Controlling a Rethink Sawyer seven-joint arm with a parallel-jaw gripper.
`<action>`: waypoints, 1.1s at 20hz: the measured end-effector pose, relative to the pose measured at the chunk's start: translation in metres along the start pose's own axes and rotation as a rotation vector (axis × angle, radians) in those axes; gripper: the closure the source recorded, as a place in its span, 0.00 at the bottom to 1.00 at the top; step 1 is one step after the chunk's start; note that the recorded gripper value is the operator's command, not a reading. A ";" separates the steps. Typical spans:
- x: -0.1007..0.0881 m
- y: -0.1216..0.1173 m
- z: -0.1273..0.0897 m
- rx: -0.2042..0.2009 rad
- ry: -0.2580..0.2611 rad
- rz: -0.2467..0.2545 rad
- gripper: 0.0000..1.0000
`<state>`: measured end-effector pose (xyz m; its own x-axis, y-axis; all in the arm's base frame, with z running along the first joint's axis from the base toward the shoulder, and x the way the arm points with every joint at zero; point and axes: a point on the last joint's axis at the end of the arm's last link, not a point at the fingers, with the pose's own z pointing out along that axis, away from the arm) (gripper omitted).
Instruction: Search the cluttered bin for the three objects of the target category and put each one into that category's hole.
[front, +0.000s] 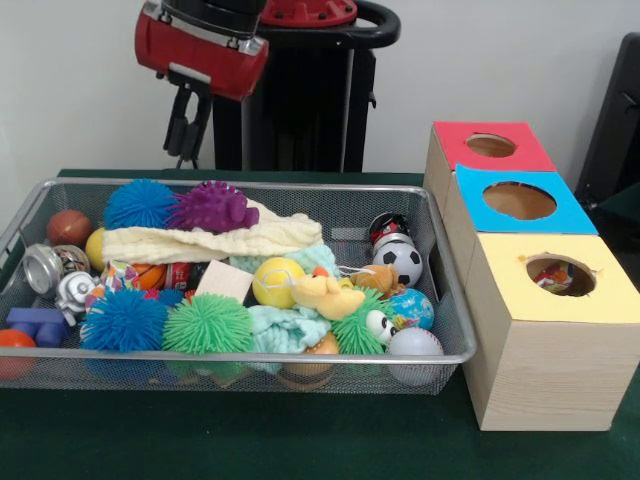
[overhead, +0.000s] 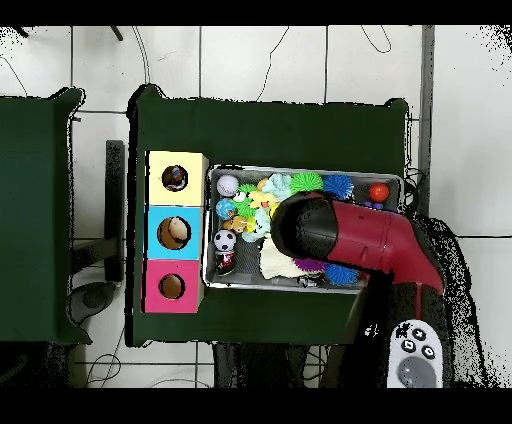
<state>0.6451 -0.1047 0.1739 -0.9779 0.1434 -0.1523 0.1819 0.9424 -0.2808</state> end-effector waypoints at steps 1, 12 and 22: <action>-0.001 -0.001 -0.001 -0.004 -0.002 0.003 1.00; -0.018 -0.058 -0.019 -0.039 -0.066 0.099 1.00; 0.006 -0.067 0.005 -0.038 -0.125 0.067 1.00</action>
<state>0.6275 -0.1681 0.1871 -0.9426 0.1700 -0.2873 0.2403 0.9430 -0.2302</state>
